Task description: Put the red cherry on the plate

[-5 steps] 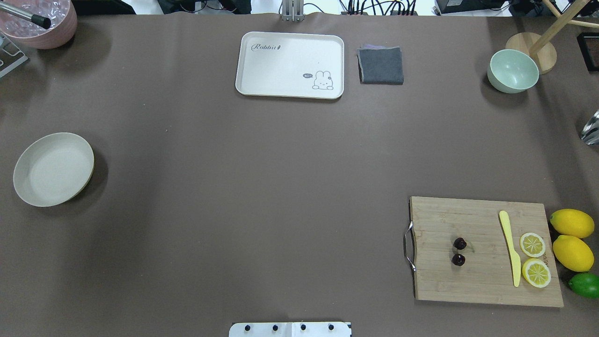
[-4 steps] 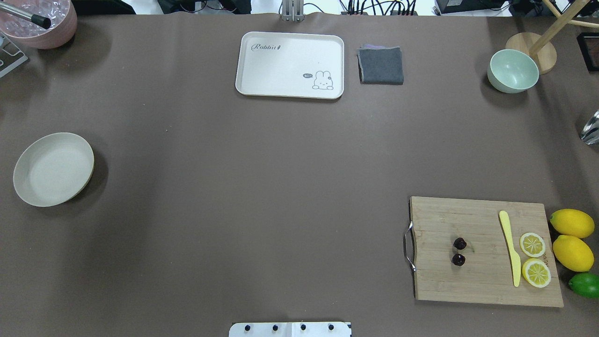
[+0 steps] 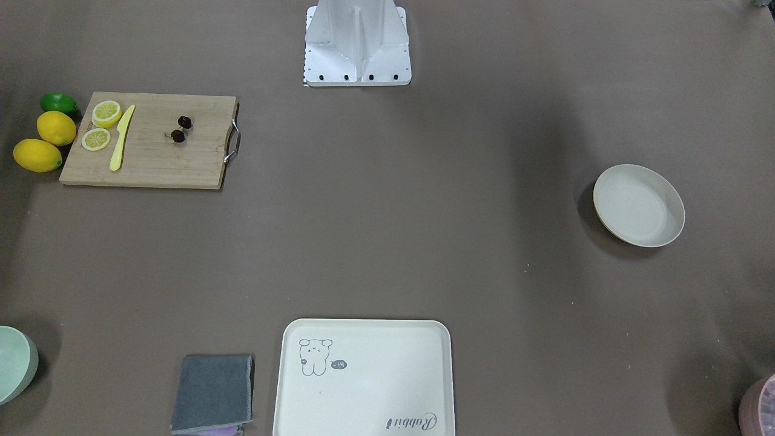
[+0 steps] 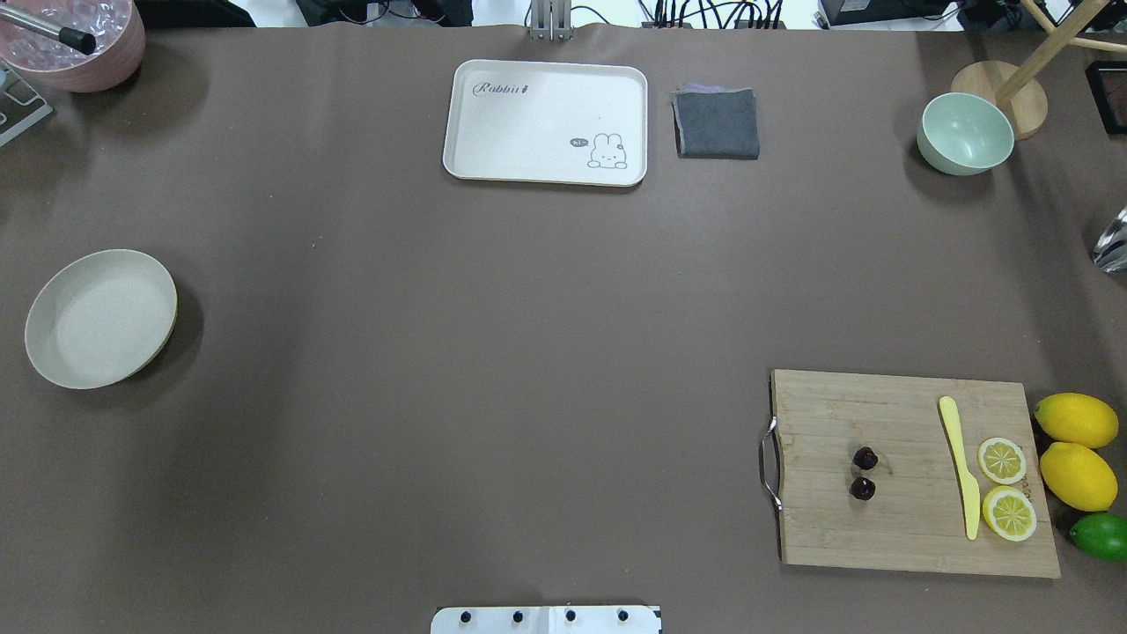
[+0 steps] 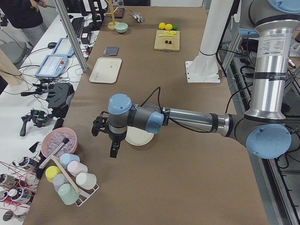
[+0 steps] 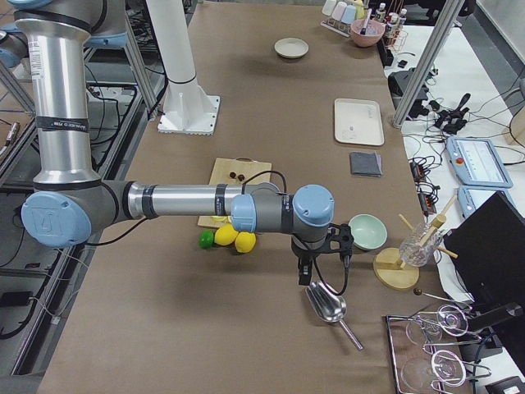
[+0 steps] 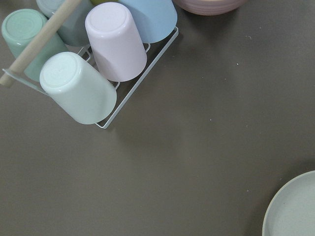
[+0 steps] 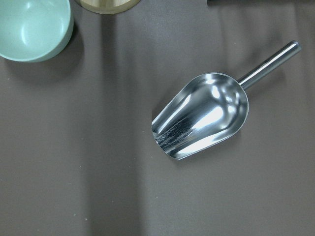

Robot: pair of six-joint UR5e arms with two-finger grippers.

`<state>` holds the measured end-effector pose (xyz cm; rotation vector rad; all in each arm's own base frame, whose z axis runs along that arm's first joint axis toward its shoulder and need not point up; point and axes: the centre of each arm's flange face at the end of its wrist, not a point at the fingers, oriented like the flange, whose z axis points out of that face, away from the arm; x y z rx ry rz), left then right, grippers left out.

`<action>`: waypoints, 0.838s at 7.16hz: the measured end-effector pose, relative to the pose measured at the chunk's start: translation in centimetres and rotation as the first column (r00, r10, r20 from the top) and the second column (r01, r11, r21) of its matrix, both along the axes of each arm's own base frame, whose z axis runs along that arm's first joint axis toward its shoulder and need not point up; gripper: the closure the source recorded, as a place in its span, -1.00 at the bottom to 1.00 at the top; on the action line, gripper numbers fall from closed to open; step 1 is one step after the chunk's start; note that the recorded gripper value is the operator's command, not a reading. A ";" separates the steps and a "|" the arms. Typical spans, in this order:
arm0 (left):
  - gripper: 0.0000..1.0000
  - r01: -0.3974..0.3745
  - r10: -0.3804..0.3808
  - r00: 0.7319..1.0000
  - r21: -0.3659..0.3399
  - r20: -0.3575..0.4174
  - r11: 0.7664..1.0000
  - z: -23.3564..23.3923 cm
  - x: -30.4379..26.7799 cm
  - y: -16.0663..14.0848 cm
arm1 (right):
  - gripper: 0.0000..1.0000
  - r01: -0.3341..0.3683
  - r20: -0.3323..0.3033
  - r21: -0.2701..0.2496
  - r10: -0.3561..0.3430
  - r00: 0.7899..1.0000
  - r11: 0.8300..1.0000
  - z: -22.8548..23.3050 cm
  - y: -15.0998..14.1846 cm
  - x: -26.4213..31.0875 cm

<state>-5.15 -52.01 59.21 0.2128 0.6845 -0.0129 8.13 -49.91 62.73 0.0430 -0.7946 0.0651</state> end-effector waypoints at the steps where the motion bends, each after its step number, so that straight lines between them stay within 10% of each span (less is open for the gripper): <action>1: -0.96 0.001 -0.001 1.000 -0.003 0.000 1.000 0.1 0.0 0.1 | -1.00 0.000 0.000 0.001 0.000 1.000 1.000 0.0 0.0 0.0; 6: -0.95 0.004 -0.004 1.000 -0.011 -0.002 1.000 0.4 0.0 0.1 | -1.00 -0.001 0.000 0.005 0.001 1.000 1.000 -0.3 -0.3 0.0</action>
